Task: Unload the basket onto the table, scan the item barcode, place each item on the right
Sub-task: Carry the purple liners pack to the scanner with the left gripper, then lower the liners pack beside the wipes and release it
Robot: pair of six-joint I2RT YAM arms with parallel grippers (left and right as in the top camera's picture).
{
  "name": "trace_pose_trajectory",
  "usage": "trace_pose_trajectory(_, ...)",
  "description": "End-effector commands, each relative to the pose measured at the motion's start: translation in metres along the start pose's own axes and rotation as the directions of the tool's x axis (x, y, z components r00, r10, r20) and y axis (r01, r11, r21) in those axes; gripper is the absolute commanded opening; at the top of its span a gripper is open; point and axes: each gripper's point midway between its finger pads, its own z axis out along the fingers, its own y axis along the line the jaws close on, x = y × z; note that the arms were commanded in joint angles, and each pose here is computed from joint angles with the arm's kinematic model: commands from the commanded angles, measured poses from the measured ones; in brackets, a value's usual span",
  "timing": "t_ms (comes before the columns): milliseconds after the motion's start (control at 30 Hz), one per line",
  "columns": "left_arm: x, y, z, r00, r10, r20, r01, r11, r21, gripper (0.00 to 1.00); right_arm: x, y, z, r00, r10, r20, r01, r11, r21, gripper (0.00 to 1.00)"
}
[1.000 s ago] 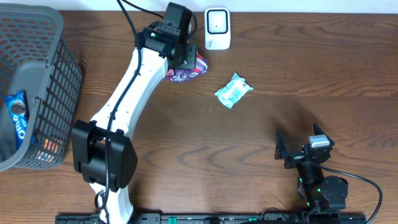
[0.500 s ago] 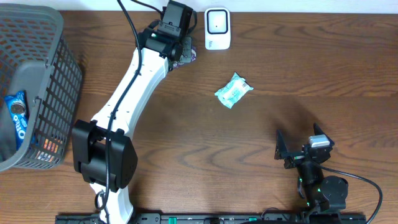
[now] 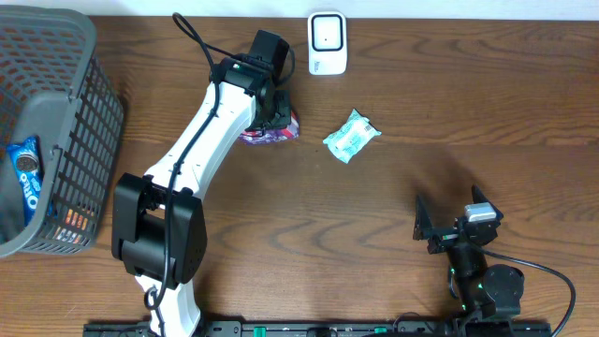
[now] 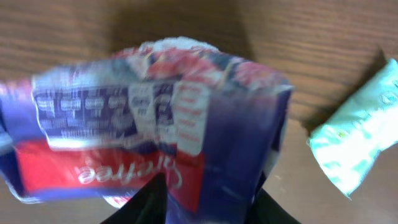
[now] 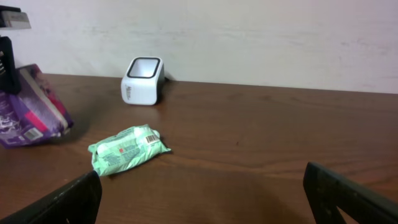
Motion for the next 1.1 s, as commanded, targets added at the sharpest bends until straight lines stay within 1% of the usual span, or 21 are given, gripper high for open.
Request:
trace_pose_trajectory(0,-0.003,-0.017,-0.031,1.000,-0.012,0.020,0.009,0.995,0.104,0.43,0.000,0.005,0.000,1.000,-0.005,0.002,0.005,1.000,-0.022,0.99)
trace_pose_trajectory(133,-0.010,-0.023,-0.075,0.995,-0.008,0.102,-0.008,0.988,0.156,0.71,0.000,0.005,0.000,1.000,-0.005,0.002,0.005,1.000,-0.022,0.99)
trace_pose_trajectory(167,-0.012,-0.023,-0.087,0.992,0.004,0.130,-0.026,0.986,0.166,0.73,0.000,0.005,0.000,1.000,-0.005,0.002,0.005,1.000,-0.022,0.99)
trace_pose_trajectory(267,-0.014,-0.024,-0.123,0.975,0.044,0.217,-0.086,0.978,0.188,0.73,0.000,0.005,0.000,1.000,-0.005,0.002,0.005,1.000,-0.022,0.99)
trace_pose_trajectory(333,-0.020,-0.017,-0.144,0.956,0.037,0.290,-0.087,0.983,0.162,0.73,0.000,0.005,0.000,1.000,-0.005,0.002,0.005,1.000,-0.022,0.99)
trace_pose_trajectory(367,-0.024,-0.012,-0.153,0.944,0.031,0.328,-0.079,0.987,0.136,0.71,0.000,0.005,0.000,1.000,-0.005,0.002,0.005,1.000,-0.022,0.99)
trace_pose_trajectory(433,-0.035,0.000,-0.165,0.918,0.019,0.396,-0.055,0.995,0.079,0.63,0.000,0.005,0.000,1.000,-0.005,0.002,0.005,1.000,-0.022,0.99)
trace_pose_trajectory(533,-0.049,0.008,-0.169,0.888,0.010,0.460,-0.026,0.999,0.030,0.46,0.000,0.005,0.000,1.000,-0.005,0.002,0.005,1.000,-0.022,0.99)
trace_pose_trajectory(600,-0.058,0.006,-0.162,0.879,0.006,0.478,-0.022,0.999,0.028,0.38,0.000,0.005,0.000,1.000,-0.005,0.002,0.005,1.000,-0.022,0.99)
trace_pose_trajectory(700,-0.070,0.000,-0.136,0.882,0.007,0.471,-0.021,0.999,0.026,0.27,0.000,0.005,0.000,1.000,-0.005,0.002,0.005,1.000,-0.022,0.99)
trace_pose_trajectory(833,-0.081,-0.005,-0.088,0.904,0.018,0.427,-0.021,1.000,0.002,0.19,0.000,0.005,0.000,1.000,-0.005,0.002,0.005,1.000,-0.022,0.99)
trace_pose_trajectory(967,-0.081,-0.004,-0.037,0.932,0.031,0.361,-0.020,0.999,-0.034,0.19,0.000,0.005,0.000,1.000,-0.005,0.002,0.005,1.000,-0.022,0.99)
trace_pose_trajectory(1000,-0.079,-0.002,-0.026,0.940,0.034,0.340,-0.020,0.999,-0.044,0.15,0.000,0.005,0.000,1.000,-0.005,0.002,0.005,1.000,-0.022,0.99)
trace_pose_trajectory(1067,-0.070,0.002,-0.009,0.957,0.042,0.286,-0.023,0.997,-0.068,0.15,0.000,0.005,0.000,1.000,-0.005,0.002,0.005,1.000,-0.022,0.99)
